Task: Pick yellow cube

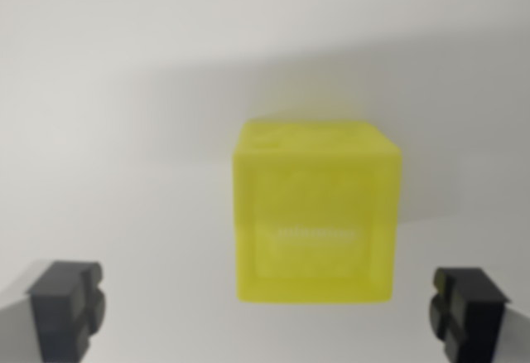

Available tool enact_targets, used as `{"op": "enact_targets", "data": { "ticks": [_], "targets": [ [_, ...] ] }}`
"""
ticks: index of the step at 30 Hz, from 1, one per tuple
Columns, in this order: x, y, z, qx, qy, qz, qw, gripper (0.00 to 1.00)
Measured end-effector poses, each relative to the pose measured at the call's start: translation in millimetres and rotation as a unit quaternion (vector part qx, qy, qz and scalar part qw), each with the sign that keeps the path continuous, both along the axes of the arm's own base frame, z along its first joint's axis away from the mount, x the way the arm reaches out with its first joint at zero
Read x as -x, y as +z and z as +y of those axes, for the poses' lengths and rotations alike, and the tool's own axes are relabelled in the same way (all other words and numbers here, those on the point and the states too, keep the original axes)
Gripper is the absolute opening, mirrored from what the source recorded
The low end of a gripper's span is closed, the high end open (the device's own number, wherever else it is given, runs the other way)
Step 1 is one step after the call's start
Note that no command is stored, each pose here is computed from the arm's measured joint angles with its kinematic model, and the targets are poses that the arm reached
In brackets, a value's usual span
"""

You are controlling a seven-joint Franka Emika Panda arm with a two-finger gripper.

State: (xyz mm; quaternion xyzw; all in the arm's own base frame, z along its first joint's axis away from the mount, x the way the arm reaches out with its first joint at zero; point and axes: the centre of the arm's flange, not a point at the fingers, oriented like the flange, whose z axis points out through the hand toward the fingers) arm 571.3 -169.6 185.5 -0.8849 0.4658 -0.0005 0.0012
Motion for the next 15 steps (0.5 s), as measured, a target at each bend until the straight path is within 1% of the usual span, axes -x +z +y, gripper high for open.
{"op": "enact_targets", "data": {
  "ticks": [10, 15],
  "targets": [
    [1.1, -16.9, -9.7, 0.0001, -0.001, 0.0013, 1.0000, 1.00],
    [1.2, -25.2, -12.2, 0.0001, -0.001, 0.0013, 1.0000, 1.00]
  ]
}}
